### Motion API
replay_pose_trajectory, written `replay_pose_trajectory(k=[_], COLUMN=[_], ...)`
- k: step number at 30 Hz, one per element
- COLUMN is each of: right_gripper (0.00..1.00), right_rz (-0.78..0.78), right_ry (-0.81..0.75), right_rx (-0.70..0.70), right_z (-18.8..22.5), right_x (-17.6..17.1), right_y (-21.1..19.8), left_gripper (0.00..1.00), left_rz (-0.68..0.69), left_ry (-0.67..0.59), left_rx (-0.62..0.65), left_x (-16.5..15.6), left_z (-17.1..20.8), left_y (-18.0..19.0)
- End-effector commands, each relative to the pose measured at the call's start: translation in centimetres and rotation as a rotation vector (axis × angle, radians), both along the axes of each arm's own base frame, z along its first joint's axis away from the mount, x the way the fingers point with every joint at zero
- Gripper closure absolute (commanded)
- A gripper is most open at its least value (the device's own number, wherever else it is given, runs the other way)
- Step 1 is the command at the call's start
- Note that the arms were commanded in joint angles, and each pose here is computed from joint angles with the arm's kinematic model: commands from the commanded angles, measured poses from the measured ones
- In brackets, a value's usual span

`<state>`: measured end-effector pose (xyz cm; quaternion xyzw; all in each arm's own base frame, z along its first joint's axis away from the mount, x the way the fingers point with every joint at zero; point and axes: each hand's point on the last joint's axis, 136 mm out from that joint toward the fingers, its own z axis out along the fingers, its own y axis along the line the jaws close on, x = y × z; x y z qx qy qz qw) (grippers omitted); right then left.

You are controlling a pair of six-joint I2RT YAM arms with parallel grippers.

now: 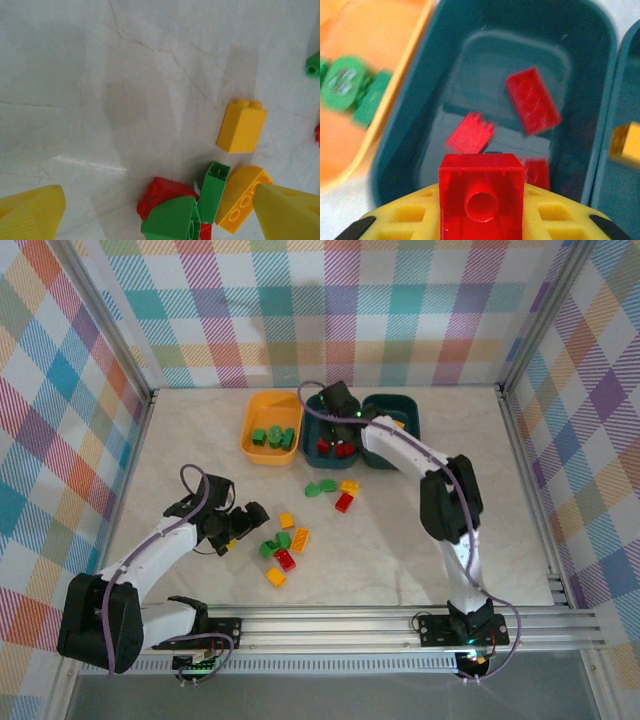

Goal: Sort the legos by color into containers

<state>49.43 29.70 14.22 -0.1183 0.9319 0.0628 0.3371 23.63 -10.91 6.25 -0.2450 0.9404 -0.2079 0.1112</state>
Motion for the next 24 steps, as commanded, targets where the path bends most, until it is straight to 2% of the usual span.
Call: replay_pose_trajectory(k=[1, 7, 8, 9, 10, 13, 18, 24], right_gripper=[0.68, 0.64, 0.60, 0.50, 0.45, 0.37, 0.35, 0.35], right_rz=[-0.009, -0.019, -0.015, -0.015, -0.011, -0.007, 0.015, 0.018], right_ry=[0.093, 0.134, 0.137, 0.139, 0.139, 0.101, 0.008, -0.036], right_rx=[-0.041, -0.032, -0.034, -0.035, -0.029, -0.025, -0.002, 0.052], right_z=[-3.0, -4.2, -4.2, -4.0, -3.7, -1.8, 3.0, 5.0], right_x=[1.5, 3.5, 3.6, 3.6, 3.6, 3.5, 2.1, -1.4], right_y=[-0.5, -0.4, -0.3, -0.3, -0.2, -0.2, 0.1, 0.1], left_gripper=[0.04, 0.04, 0.04, 0.04, 0.04, 0.04, 0.06, 0.13], left_rz=[-0.044, -0.080, -0.082, -0.084, -0.085, -0.078, -0.036, -0.036], left_ry=[0.014, 0.010, 0.014, 0.016, 0.019, 0.030, 0.039, 0.038], left_rx=[0.023, 0.019, 0.016, 0.012, 0.009, -0.001, -0.049, -0.040], left_x=[-0.6, -1.7, -1.9, -2.1, -2.2, -2.8, -3.5, -3.6], left_z=[0.7, 1.2, 1.2, 1.2, 1.2, 0.9, 0.5, 0.1], left_y=[-0.6, -1.4, -1.5, -1.7, -1.8, -2.1, -2.8, -3.6])
